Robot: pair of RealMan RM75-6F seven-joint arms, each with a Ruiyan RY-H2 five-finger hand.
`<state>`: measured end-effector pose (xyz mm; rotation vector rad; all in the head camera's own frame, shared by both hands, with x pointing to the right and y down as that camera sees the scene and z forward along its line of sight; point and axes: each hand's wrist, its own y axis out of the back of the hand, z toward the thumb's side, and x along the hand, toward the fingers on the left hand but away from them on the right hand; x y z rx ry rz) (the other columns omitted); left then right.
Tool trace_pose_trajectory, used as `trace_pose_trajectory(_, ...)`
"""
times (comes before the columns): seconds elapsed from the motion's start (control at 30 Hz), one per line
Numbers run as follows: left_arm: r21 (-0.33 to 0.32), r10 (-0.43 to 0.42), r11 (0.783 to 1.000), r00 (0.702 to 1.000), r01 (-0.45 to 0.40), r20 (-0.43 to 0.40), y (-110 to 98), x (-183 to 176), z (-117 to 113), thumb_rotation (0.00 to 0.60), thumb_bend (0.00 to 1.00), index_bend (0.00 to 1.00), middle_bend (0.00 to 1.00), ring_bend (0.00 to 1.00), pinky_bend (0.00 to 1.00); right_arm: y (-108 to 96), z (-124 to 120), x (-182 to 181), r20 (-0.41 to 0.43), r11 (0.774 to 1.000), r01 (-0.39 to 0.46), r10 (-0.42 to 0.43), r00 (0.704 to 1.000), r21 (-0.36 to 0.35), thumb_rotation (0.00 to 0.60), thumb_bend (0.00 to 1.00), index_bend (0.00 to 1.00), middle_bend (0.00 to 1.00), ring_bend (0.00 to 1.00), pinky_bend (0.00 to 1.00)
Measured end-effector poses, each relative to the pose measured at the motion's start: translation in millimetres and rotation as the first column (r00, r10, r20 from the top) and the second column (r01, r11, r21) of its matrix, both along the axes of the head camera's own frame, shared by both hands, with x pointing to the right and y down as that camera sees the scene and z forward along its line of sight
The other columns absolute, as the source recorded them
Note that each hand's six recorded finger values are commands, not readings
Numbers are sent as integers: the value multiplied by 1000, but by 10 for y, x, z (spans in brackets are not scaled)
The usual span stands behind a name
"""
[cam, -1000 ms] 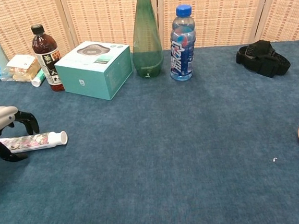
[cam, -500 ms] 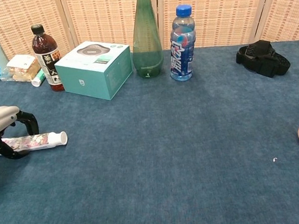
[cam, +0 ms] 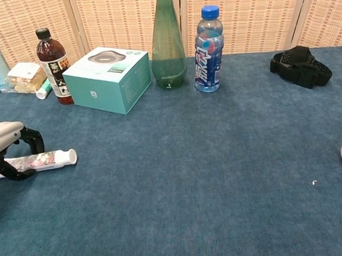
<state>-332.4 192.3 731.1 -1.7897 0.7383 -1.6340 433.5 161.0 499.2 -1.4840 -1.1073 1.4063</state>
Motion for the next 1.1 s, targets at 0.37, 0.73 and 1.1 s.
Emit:
trace_pose_trajectory(0.37,17,-29,999,997,30,-67,-64,4,-8,600,374,558,578,347,201,-25,-44,-64,4,1000,29,-29,1000,12,600,169,428,398,222,267)
trace_pose_trajectory(0.73,31,-92,994,934,109,-344,-350,128,-384,600,424,594,626,383,229,-266,14,-634,92,966,257,-257,962,22,600,169,428,398,222,267)
trace_pose_trajectory(1.1,-43,-29,999,786,3,-617,-570,711,-917,600,428,598,631,384,231,-411,216,-1715,262,818,574,-564,783,42,600,169,428,398,222,267)
